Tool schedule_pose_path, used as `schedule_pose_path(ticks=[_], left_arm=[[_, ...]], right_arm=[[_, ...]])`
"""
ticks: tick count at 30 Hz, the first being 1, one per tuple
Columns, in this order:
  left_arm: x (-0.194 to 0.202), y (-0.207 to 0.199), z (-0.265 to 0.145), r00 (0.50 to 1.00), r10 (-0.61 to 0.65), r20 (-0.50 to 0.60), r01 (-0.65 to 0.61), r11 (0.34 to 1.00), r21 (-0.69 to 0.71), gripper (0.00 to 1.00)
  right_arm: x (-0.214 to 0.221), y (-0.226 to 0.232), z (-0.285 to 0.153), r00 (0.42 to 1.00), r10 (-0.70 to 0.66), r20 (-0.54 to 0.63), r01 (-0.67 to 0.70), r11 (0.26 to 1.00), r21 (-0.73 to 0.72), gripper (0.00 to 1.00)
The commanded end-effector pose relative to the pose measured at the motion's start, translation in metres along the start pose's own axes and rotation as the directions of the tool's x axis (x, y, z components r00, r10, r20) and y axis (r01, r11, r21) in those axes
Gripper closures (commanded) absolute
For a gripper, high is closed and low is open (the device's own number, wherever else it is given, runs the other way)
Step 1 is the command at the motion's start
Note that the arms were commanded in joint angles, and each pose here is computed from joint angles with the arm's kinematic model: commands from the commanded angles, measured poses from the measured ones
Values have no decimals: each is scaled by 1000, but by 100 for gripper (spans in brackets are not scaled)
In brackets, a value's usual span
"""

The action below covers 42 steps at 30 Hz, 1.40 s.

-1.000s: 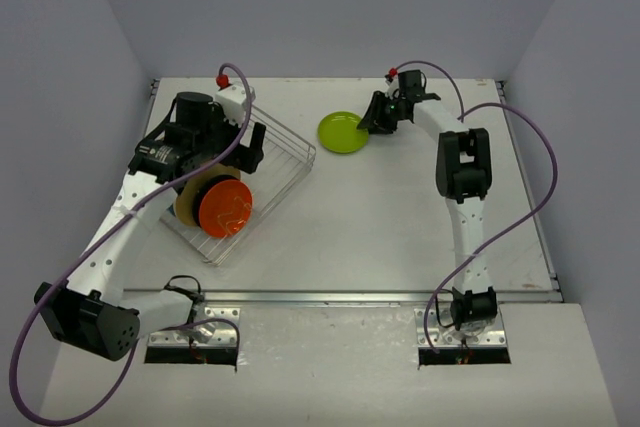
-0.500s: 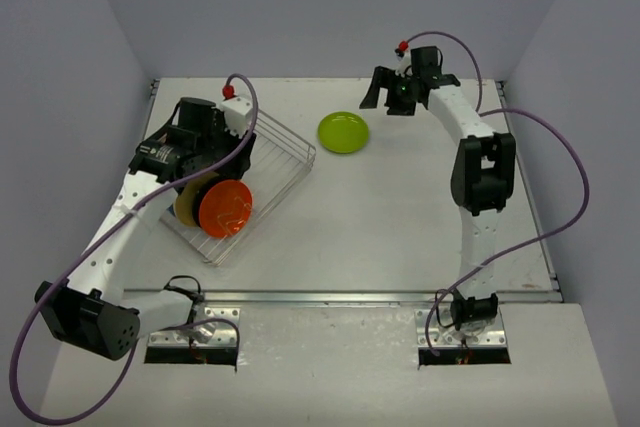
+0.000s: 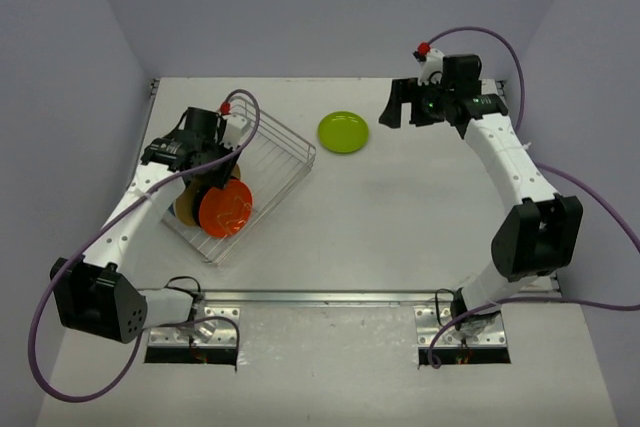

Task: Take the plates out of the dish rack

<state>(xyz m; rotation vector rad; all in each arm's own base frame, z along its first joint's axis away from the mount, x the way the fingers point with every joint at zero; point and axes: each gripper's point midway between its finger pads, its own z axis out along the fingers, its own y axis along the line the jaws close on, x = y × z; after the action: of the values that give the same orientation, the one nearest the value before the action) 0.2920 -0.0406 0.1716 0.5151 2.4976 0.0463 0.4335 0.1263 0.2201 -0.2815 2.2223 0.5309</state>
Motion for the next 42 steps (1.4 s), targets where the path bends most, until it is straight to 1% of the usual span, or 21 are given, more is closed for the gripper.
schedule_pose_path(ticks=[1,5,11,21,24,27,30,32,37,42], left_arm=[[5,11,9,1000,-4,-12,3,1000,-28,68],[10,7,16,1000,1,-26,-1,1000,-3,69],[18,6,28,999,-7,-49,7,1000,6,70],[18,8,37,998,-5,-55,5,1000,5,71],[21,2,37,998,1,-63,2,999,37,78],[23,-4,36,998,2,-68,3,998,68,88],[19,-5,28,999,-3,-53,7,997,77,97],[15,-4,22,999,-8,-43,11,997,75,100],[3,2,-2,1000,-13,4,12,999,43,100],[-18,16,-36,997,12,77,-11,1000,-19,100]], right_arm=[[13,5,-10,999,-37,3,37,999,-12,1],[19,6,-10,1000,-25,-16,25,1000,-17,1],[25,16,-12,999,11,-33,-13,998,-69,1],[28,19,-17,999,6,-35,-8,997,-77,1],[28,20,-16,999,9,-37,-12,996,-85,1],[28,23,-16,999,14,-36,-18,995,-98,1],[27,28,-17,999,20,-35,-24,992,-123,1],[26,30,-18,999,25,-34,-29,991,-132,1],[19,42,-26,999,30,-14,-32,983,-183,1],[12,58,-38,999,22,26,-16,972,-236,1]])
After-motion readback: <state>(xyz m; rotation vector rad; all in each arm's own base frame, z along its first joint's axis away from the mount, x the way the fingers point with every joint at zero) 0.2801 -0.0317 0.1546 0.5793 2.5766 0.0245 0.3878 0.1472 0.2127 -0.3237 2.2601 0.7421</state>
